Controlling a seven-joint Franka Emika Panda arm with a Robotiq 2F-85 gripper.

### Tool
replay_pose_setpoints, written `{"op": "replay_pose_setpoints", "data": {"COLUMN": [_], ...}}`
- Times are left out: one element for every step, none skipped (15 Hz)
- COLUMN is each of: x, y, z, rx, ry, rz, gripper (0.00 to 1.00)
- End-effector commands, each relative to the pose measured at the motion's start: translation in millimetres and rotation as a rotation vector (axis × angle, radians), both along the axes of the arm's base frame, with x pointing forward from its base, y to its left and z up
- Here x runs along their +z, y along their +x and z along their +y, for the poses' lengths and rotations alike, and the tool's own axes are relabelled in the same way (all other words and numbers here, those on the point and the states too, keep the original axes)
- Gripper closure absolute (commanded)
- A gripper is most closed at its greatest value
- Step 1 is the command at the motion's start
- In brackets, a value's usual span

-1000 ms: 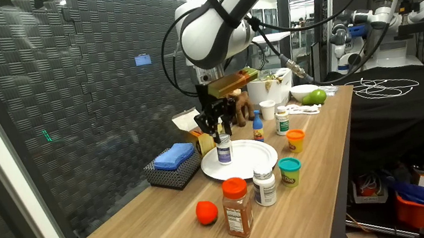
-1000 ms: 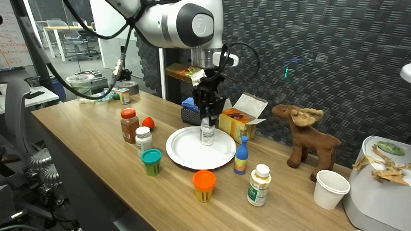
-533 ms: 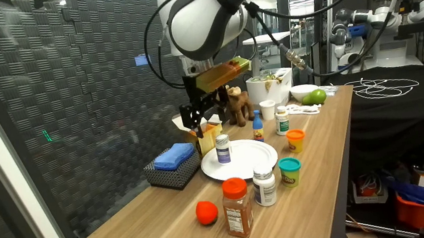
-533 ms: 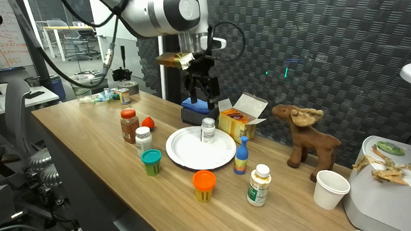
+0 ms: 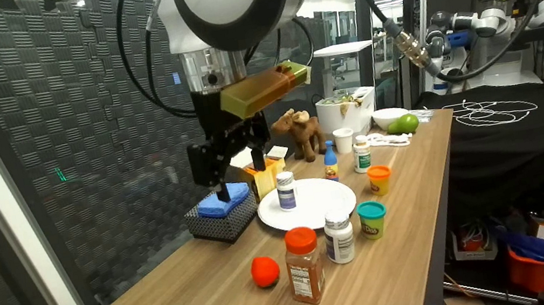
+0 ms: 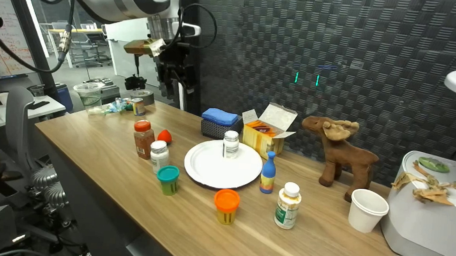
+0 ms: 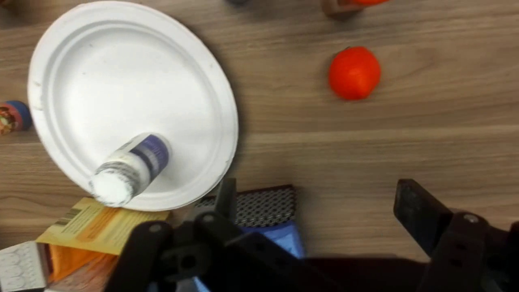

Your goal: Place the strawberry and containers on the white plate

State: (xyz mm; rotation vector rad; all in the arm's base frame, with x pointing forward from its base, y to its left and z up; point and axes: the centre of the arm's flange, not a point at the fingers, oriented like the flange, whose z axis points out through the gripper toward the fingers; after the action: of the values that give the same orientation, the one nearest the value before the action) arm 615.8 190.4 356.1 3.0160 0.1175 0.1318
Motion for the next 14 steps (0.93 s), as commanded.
{"op": "replay_pose_setpoints", "data": {"x": [-32.7, -46.3, -58.2, -67.3, -78.3, -86.6, -92.8, -98.5, -102.5, -105.2, -106.8, -108.8, -110.4, -111.3], "y": [-18.6, -19.6, -20.9, -22.5, -22.8, -22.5, -21.7, -19.9, -19.4, -19.1, -19.7, -20.6, -20.0, -20.8], "z": [26.8, 31.0, 34.5, 37.6, 37.9, 37.4, 37.0, 34.8, 33.7, 32.2, 31.7, 31.1, 29.8, 28.7], "rx": [0.088, 0.117, 0.144, 0.168, 0.188, 0.21, 0.23, 0.247, 0.26, 0.275, 0.29, 0.302, 0.31, 0.315], "ry": [0.005, 0.005, 0.017, 0.02, 0.014, 0.012, 0.016, 0.035, 0.046, 0.069, 0.088, 0.103, 0.116, 0.12], "rz": [0.015, 0.041, 0.068, 0.089, 0.106, 0.12, 0.134, 0.152, 0.163, 0.18, 0.193, 0.204, 0.213, 0.217], "gripper": [0.0, 0.0, 0.0, 0.0, 0.0, 0.0, 0.0, 0.0, 0.0, 0.0, 0.0, 0.0, 0.0, 0.25]}}
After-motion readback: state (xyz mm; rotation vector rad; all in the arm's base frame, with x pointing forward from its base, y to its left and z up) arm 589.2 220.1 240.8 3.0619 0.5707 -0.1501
